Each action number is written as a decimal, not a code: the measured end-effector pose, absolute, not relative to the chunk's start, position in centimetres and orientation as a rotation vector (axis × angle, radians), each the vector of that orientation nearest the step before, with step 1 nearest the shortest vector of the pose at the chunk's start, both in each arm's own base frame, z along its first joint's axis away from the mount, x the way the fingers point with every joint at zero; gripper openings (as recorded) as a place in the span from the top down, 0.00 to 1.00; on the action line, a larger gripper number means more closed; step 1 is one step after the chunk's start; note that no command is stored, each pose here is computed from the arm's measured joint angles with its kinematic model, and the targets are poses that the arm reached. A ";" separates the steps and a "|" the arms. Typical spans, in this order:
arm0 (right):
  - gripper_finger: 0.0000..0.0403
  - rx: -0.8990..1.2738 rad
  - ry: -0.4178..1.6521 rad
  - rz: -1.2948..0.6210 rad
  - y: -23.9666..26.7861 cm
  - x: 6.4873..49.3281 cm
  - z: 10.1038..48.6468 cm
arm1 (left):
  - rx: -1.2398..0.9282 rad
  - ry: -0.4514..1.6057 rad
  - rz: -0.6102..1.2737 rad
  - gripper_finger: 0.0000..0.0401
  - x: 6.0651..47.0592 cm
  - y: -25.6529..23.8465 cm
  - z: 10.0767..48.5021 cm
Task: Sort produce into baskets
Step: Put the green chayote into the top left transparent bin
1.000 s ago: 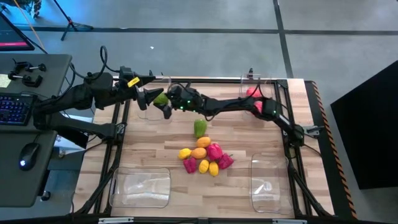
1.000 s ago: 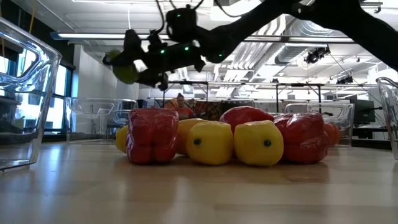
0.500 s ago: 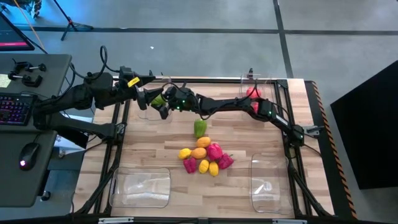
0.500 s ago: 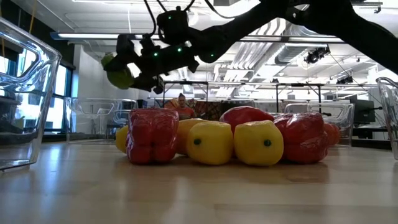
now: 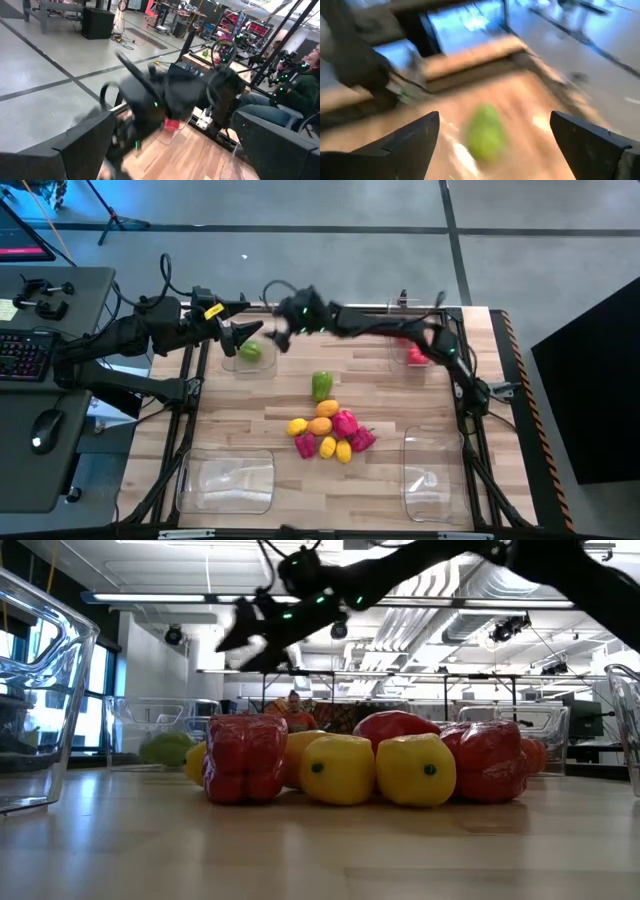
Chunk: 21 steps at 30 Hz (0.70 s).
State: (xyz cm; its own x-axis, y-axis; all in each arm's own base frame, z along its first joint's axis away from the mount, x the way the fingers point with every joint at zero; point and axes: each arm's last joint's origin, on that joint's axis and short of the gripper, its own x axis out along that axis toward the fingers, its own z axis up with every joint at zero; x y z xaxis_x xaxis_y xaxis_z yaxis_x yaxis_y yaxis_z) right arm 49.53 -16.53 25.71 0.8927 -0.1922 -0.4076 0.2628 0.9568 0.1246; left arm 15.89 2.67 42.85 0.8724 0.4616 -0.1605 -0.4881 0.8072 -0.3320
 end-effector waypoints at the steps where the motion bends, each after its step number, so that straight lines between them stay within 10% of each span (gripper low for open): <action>1: 0.08 0.157 0.464 -0.253 -17.1 48.5 26.4 | -0.375 0.073 0.508 0.01 15.9 2.7 42.9; 8: 0.08 0.123 0.779 -0.206 -17.8 41.6 28.3 | -0.357 0.101 0.478 0.01 15.9 2.6 42.7; 21: 0.08 0.428 0.613 -0.285 -7.1 25.0 28.3 | -0.446 0.317 0.496 0.01 21.9 4.5 37.2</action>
